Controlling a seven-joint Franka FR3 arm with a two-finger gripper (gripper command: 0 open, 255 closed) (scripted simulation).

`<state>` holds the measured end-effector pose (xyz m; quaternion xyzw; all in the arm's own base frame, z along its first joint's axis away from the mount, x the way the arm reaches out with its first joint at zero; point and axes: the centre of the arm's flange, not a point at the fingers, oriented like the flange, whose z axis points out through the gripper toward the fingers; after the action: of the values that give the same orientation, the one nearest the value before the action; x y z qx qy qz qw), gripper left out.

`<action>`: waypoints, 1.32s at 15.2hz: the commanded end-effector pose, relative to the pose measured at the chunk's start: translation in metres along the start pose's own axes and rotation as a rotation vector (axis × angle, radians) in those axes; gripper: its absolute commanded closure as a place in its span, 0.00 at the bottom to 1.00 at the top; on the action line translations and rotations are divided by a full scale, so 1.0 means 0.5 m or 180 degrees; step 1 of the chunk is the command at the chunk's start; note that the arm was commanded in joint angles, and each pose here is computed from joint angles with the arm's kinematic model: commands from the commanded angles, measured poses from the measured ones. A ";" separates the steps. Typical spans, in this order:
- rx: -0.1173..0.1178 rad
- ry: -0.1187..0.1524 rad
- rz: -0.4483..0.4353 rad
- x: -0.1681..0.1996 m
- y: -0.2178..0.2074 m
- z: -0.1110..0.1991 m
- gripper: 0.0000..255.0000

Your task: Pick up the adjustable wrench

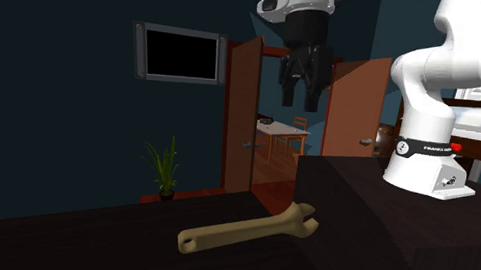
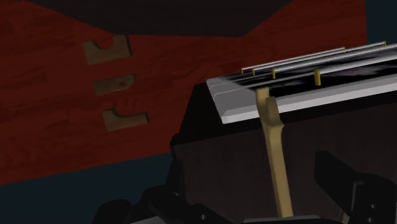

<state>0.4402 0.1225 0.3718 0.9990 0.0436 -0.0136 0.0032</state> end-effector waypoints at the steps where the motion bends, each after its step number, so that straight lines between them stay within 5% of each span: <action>1: -0.0002 -0.0001 -0.0063 0.028 -0.025 0.045 0.00; 14: -0.0034 -0.0027 -0.0464 0.198 -0.171 0.308 0.00; 20: -0.0035 -0.0028 -0.0469 0.201 -0.173 0.364 0.00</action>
<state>0.5283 0.2164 0.1916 0.9930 0.1169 -0.0180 0.0078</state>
